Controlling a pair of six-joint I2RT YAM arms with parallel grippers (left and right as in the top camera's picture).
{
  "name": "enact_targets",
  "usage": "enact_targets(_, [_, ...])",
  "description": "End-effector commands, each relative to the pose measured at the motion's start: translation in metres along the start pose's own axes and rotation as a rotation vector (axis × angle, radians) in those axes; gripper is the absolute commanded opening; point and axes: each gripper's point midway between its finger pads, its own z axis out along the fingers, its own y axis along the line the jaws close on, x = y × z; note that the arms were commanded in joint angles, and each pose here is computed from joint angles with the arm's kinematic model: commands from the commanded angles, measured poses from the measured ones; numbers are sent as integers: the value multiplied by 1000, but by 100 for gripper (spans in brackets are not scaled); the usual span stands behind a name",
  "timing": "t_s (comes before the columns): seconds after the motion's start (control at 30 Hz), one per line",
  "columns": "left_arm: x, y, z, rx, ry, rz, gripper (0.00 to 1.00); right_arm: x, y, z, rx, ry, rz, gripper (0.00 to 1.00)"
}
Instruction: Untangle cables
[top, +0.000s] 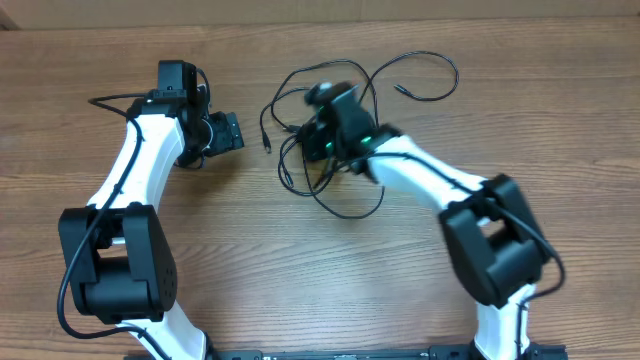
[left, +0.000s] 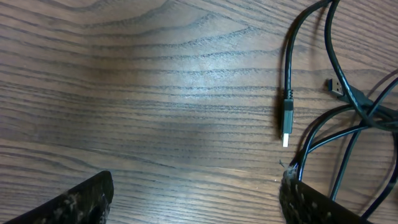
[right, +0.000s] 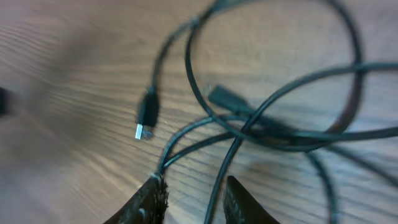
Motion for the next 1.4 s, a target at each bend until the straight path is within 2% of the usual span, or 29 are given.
enact_targets(0.0, [2, -3, 2, 11, 7, -4, 86, 7, -18, 21, 162, -42, 11, 33])
enact_targets(0.13, [2, -3, 2, 11, 7, -3, 87, 15, -26, 34, 244, -62, -11, 33])
enact_targets(0.23, [2, -3, 2, 11, 7, -4, 87, 22, -29, 42, 253, -50, -13, 34])
enact_targets(0.3, [2, -3, 2, 11, 7, -3, 88, 27, -27, 46, 237, -32, -13, 31])
enact_targets(0.33, [2, -3, 2, 11, 7, -4, 88, 31, -24, 48, 214, -15, -12, 27])
enact_targets(0.4, [2, -3, 2, 11, 7, -3, 88, 39, -14, 49, 151, 26, -9, 4])
enact_targets(0.57, [2, -3, 2, 11, 7, -3, 89, 36, -2, 33, 105, 50, 33, 4])
enact_targets(0.63, [2, -3, 2, 11, 7, -4, 90, 1, 13, -3, 46, -21, 60, 4])
enact_targets(0.83, [3, -5, 2, 23, 11, -3, 93, -53, 53, -82, -253, -102, 73, 4])
enact_targets(0.97, [6, -14, 1, 77, 26, 10, 93, -65, 58, -112, -404, -89, 127, 4])
enact_targets(1.17, [6, -14, 1, 83, 27, 22, 95, -68, 56, -138, -603, -16, 209, 4])
enact_targets(1.37, [5, -13, 1, 72, 24, 22, 96, -87, 66, -173, -634, -101, 160, 4])
